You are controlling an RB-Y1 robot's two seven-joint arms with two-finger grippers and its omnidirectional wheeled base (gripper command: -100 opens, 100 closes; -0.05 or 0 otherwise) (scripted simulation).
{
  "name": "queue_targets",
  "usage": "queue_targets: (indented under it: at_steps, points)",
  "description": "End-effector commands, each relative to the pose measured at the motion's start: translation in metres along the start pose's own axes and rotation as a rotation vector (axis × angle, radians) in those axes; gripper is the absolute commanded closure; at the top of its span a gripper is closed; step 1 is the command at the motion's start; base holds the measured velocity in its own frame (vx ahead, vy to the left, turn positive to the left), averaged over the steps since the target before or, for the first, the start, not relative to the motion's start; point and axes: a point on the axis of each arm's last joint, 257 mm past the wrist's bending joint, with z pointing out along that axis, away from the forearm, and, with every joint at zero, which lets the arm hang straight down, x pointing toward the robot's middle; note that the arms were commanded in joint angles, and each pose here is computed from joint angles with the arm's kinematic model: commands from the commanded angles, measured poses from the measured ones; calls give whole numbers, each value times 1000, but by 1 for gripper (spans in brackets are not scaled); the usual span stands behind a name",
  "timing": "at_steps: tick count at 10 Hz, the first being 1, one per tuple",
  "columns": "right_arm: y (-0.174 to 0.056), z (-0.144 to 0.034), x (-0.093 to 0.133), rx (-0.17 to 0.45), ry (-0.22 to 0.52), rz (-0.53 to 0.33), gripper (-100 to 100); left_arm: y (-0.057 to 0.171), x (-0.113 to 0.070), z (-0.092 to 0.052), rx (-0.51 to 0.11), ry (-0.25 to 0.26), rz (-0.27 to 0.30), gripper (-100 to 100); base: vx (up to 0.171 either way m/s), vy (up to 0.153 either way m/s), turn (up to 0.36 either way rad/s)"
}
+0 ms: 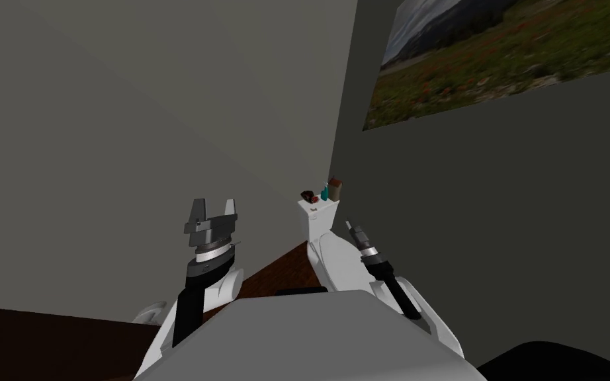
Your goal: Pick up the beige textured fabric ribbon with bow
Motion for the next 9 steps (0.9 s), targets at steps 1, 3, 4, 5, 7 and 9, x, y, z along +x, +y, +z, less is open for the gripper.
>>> queue_targets:
  at_steps: [1, 3, 4, 5, 7, 9]
  points:
    - [-15, -4, 6, 41, 51, -51, -100, 0, 0, 0, 0, 0, 0, 0, -58, -66, 201]
    - [-32, -9, 10, 78, 104, -104, -100, 0, 0, 0, 0, 0, 0, 0, -50, -56, 171]
    - [-32, -9, 10, 76, 121, -118, -100, 0, 0, 0, 0, 0, 0, 0, -42, -46, 142]
    - [-48, -15, 13, 115, 157, -160, -100, 0, 0, 0, 0, 0, 0, 0, -55, -60, 186]
    - [-65, -22, 15, 152, 212, -219, -100, 0, 0, 0, 0, 0, 0, 0, -51, -55, 172]
    - [-82, -30, 15, 188, 269, -282, -100, 0, 0, 0, 0, 0, 0, 0, -51, -55, 170]
